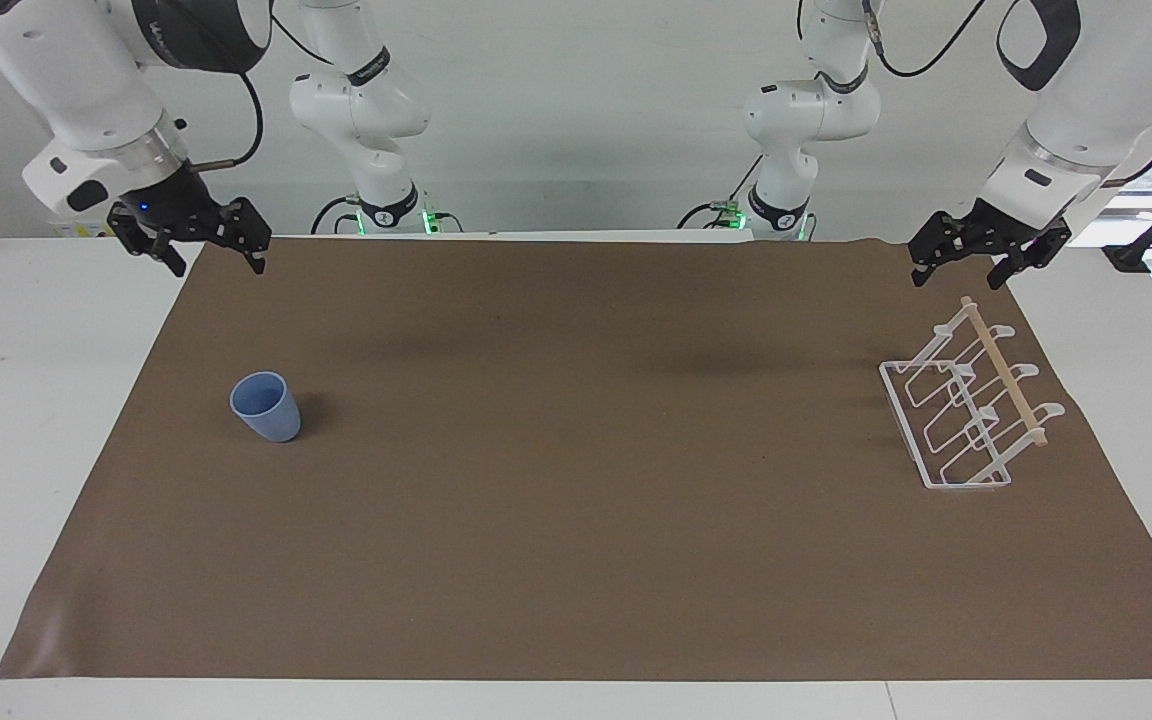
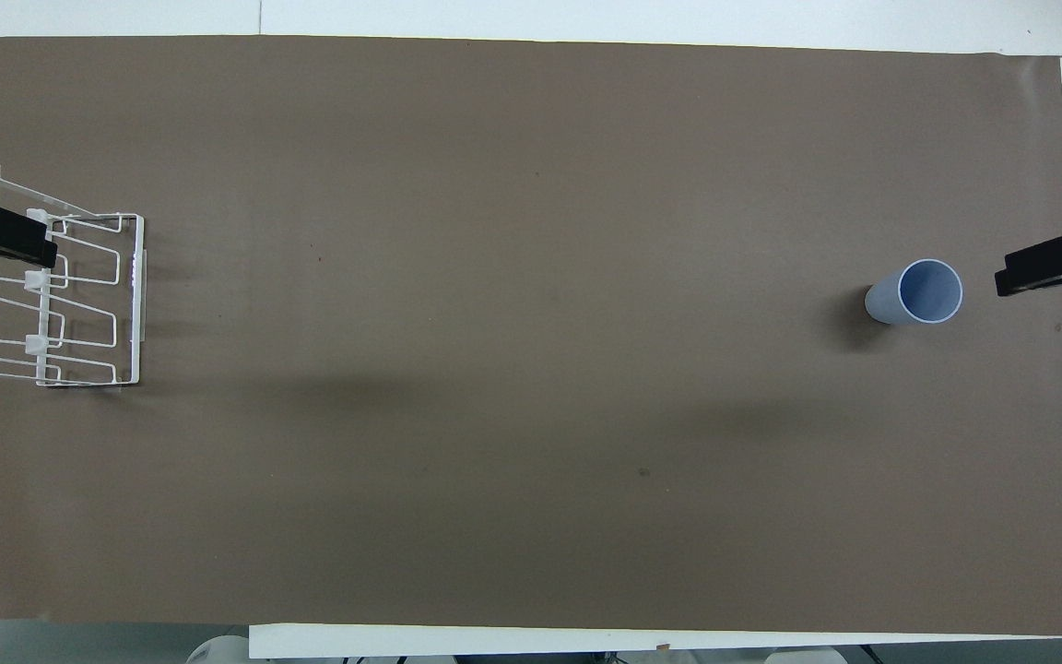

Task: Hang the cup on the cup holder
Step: 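Move the right gripper toward the light blue cup, then grasp the light blue cup rim with the right gripper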

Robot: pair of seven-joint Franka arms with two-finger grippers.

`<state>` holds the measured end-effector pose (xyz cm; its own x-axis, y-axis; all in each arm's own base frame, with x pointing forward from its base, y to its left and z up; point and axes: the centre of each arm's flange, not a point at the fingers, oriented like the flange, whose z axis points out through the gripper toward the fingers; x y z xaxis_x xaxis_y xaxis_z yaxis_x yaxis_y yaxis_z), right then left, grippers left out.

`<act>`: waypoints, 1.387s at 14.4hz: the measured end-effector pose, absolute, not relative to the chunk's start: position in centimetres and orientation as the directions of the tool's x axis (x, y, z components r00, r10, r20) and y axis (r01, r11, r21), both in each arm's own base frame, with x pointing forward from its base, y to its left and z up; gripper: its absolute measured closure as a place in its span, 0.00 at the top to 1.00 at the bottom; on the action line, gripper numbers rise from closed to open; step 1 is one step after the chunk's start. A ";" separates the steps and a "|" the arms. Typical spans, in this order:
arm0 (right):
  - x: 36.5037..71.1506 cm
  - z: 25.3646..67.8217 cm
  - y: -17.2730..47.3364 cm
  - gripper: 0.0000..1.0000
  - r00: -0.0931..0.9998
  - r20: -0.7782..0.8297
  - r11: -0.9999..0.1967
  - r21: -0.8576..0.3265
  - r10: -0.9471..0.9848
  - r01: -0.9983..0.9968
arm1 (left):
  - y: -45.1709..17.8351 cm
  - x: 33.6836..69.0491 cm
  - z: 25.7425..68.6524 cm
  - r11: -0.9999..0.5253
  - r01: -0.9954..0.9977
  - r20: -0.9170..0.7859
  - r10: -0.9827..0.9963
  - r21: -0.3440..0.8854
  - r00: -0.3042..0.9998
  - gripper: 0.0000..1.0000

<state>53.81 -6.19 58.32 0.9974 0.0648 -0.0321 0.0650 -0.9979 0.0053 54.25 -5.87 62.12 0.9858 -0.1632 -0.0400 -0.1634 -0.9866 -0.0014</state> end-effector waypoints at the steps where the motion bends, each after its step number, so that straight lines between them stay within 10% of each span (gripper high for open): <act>1: 54.2 55.8 -7.4 1.00 0.997 -0.019 -0.997 0.007 0.074 0.074 | -5.9 54.2 62.1 -0.987 -0.163 -0.040 -0.163 -0.001 0.986 1.00; 8: 57.5 41.0 -12.3 1.00 0.993 -0.066 -0.995 -0.019 0.099 0.097 | -5.9 54.2 62.1 -0.987 -0.163 -0.041 -0.163 -0.001 0.986 1.00; 13: 57.4 37.8 -11.9 0.98 0.988 -0.060 -0.990 -0.021 0.141 0.140 | -5.9 54.2 62.1 -0.987 -0.163 -0.041 -0.163 -0.001 0.986 1.00; 20: 56.4 35.5 -13.1 0.66 0.979 -0.076 -0.982 -0.033 0.187 0.185 | -6.0 54.2 62.0 -0.987 -0.158 -0.048 -0.157 -0.001 0.986 1.00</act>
<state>56.38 -13.13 35.46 0.9794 0.1868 -0.0764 0.1847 -0.9822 -0.0329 54.15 -6.05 61.99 0.9864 -0.1575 -0.0478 -0.1577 -0.9875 -0.0013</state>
